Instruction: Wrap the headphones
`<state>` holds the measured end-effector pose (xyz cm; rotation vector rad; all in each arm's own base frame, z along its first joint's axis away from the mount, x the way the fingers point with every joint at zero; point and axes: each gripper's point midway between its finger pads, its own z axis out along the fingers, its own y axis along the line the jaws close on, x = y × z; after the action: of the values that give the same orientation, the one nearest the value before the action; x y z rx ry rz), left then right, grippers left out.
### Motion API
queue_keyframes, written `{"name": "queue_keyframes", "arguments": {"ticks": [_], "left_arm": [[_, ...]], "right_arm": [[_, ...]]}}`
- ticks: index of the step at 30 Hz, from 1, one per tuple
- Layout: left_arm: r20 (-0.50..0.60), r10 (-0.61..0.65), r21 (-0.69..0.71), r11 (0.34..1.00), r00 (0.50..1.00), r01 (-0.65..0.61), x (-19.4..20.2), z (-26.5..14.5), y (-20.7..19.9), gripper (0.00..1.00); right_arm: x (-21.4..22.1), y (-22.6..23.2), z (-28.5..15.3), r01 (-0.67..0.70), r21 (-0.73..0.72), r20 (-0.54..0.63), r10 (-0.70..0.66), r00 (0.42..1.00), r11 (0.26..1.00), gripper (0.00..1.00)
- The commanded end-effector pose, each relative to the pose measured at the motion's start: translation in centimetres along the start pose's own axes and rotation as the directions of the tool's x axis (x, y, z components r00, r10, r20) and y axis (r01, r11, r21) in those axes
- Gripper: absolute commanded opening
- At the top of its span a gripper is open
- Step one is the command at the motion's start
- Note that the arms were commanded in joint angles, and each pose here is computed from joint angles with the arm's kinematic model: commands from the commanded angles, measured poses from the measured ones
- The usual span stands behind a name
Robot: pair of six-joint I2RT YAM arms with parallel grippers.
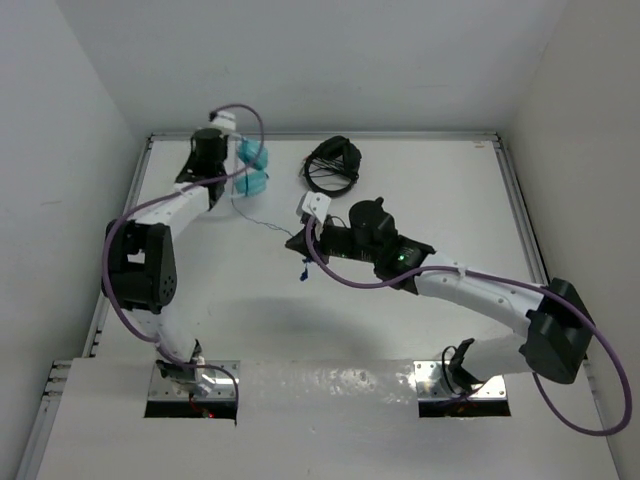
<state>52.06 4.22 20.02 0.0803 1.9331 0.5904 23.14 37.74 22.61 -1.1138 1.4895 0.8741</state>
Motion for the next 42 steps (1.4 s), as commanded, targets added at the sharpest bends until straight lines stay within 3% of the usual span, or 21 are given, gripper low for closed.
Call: {"name": "queue_keyframes", "arguments": {"ticks": [1,4,9,12,16,25,27,29,30,32,35,38,42], "left_arm": [[0.277,0.136,0.031,0.988,0.951,-0.150,-7.2,-4.9,-1.5,0.00],[0.305,0.266,0.085,0.949,0.914,-0.304,-5.8,-7.7,-5.2,0.00],[0.309,0.369,0.105,0.903,0.877,-0.417,-2.6,-10.8,-8.8,0.00],[0.297,0.348,0.208,0.886,0.889,-0.415,-1.6,-12.2,-11.1,0.00],[0.268,0.285,0.358,0.858,0.920,-0.369,-1.0,-14.0,-13.7,0.00],[0.167,0.278,0.636,0.703,0.946,-0.319,0.7,-19.0,-16.7,0.00],[0.182,0.233,0.702,0.650,0.955,-0.293,-1.2,-20.8,-17.1,0.00],[0.135,0.219,0.772,0.589,0.966,-0.241,-1.2,-22.6,-17.1,0.00],[0.162,0.155,0.831,0.511,0.975,-0.220,-3.6,-24.6,-17.5,0.00],[0.119,0.112,0.889,0.430,0.987,-0.156,-4.6,-26.5,-16.8,0.00],[0.139,-0.026,0.954,0.273,0.990,-0.127,-9.6,-30.4,-15.6,0.00],[0.110,-0.099,0.972,0.218,0.989,-0.086,-11.9,-31.6,-14.6,0.00],[0.046,-0.220,0.978,0.206,0.974,0.000,-15.5,-31.4,-12.6,0.00]], "right_arm": [[-5.0,-5.1,-1.8,0.139,0.228,0.050,-0.154,0.987,0.964,0.00],[-7.1,-9.7,-3.5,0.156,0.393,0.047,-0.190,0.981,0.906,0.00],[-11.2,-16.9,-7.8,0.087,0.596,0.126,-0.199,0.972,0.798,0.00],[-11.7,-21.5,-11.0,0.030,0.699,0.153,-0.191,0.970,0.714,0.00],[-11.7,-24.1,-12.7,0.003,0.754,0.156,-0.183,0.971,0.657,0.00],[-8.9,-30.4,-14.8,-0.085,0.808,0.165,-0.085,0.983,0.583,0.00],[-8.0,-32.0,-15.7,-0.102,0.819,0.165,-0.060,0.984,0.565,0.00],[-6.1,-32.8,-15.0,-0.109,0.805,0.149,-0.021,0.989,0.583,0.00],[-4.9,-33.1,-14.9,-0.106,0.803,0.131,0.000,0.991,0.586,0.00],[-2.7,-32.2,-13.1,-0.092,0.749,0.102,0.022,0.995,0.657,0.00],[-0.8,-29.8,-11.7,-0.119,0.664,0.134,0.039,0.990,0.738,0.00],[0.0,-27.1,-11.2,-0.170,0.587,0.213,0.052,0.976,0.791,0.00],[1.0,-23.0,-9.6,-0.245,0.480,0.282,0.117,0.952,0.842,0.00]]}}
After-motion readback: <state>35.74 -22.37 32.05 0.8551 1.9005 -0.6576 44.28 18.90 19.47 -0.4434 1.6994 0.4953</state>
